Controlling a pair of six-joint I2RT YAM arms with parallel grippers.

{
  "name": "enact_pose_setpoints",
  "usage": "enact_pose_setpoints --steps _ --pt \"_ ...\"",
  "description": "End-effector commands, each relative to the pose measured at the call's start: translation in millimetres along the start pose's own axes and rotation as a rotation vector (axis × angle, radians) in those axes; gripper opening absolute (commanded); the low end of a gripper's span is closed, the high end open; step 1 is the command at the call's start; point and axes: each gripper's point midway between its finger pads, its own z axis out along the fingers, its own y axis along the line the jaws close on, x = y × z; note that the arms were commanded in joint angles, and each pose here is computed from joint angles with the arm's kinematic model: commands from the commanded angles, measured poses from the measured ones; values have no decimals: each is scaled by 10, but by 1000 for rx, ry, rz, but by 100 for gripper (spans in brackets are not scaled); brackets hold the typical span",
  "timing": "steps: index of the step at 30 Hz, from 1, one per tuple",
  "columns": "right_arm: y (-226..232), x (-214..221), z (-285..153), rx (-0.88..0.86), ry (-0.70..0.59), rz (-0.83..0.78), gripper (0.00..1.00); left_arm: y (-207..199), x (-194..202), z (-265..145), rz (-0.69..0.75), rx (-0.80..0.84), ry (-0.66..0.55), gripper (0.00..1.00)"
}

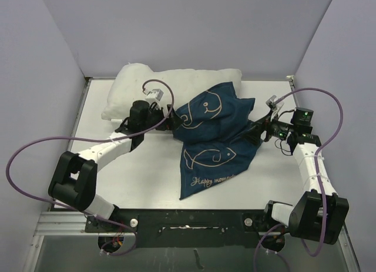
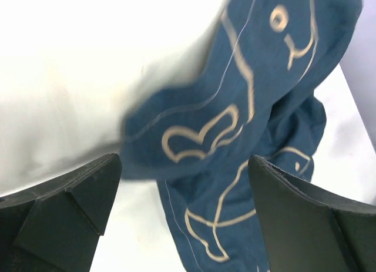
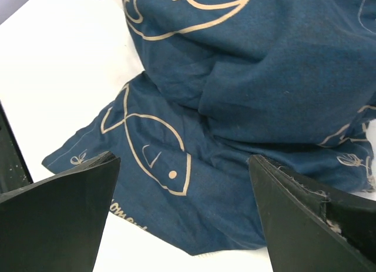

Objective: Put the pillow into the pillowcase
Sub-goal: Adjust the pillowcase at the center of the board.

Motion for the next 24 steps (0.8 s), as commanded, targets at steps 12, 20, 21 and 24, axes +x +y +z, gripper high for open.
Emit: enact_pose_setpoints --steps 12,20,21,24 --pt "-822 -93 -14 371 25 134 98 -703 -884 251 562 105 141 83" --pt "-1172 -424 300 192 8 33 98 -655 -815 707 547 67 299 90" --pt "-1240 -496 336 180 2 28 98 -648 -788 738 541 66 315 90" --pt "-1315 -538 480 102 14 65 98 -684 -757 804 521 80 332 87"
